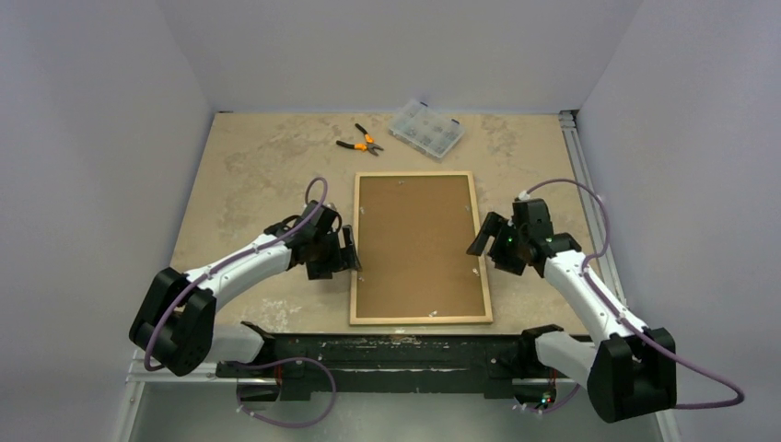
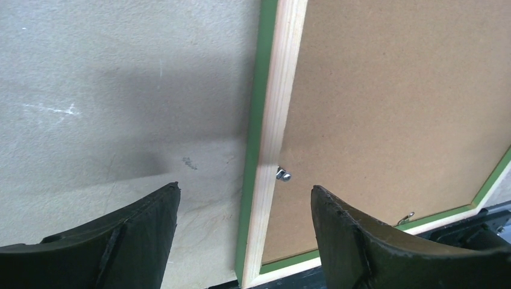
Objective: Put the photo into the frame
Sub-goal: Install the photo frame at the center of the board.
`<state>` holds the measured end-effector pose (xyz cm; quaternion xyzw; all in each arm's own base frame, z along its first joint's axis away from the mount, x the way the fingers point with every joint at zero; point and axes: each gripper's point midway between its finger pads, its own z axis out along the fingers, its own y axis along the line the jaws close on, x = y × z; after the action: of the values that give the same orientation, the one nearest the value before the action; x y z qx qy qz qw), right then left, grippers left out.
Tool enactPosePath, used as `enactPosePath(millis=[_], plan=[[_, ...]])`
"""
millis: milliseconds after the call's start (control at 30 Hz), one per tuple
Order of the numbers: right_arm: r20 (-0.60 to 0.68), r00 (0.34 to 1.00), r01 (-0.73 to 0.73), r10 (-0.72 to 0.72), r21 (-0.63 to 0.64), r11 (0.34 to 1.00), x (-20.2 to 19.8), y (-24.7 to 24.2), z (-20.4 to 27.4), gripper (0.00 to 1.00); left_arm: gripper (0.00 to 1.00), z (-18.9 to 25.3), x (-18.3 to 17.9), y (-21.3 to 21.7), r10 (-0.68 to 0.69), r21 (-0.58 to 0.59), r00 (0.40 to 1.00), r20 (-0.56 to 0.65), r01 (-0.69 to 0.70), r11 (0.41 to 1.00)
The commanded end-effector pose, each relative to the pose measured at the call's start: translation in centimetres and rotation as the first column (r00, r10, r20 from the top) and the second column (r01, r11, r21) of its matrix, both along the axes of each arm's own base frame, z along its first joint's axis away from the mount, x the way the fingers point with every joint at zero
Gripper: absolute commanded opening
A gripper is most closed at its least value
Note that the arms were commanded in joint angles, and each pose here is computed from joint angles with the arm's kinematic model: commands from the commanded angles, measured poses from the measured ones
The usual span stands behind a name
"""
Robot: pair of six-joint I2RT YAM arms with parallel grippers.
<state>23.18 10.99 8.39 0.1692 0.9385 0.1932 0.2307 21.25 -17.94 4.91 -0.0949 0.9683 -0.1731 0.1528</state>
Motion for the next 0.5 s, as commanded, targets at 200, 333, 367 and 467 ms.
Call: enactPosePath(millis=[200,333,367,467], plan=[[-0.178,0.984,-0.018,0.011,-0.037,0.999,-1.8,-1.5,-5.3,0.77,0.77,-0.3,0.0,-1.8,-0.015,-0.110,1.000,0.005,0.015,0.994],[-0.172,0.983,-0.070,0.067,-0.015,0.997,-2.1,0.5,-5.5,0.76,0.77,-0.2,0.0,-1.7,-0.007,-0.109,1.000,0.003,0.008,0.994],[-0.170,0.982,-0.085,0.082,-0.009,0.996,-2.1,1.2,-5.4,0.75,0.77,-0.1,0.1,-1.6,-0.006,-0.108,1.000,0.005,0.006,0.994],[-0.163,0.977,-0.139,0.139,0.012,0.990,-2.4,3.6,-5.2,0.72,0.77,0.0,0.0,-1.1,0.005,-0.094,1.000,0.004,-0.005,0.996]])
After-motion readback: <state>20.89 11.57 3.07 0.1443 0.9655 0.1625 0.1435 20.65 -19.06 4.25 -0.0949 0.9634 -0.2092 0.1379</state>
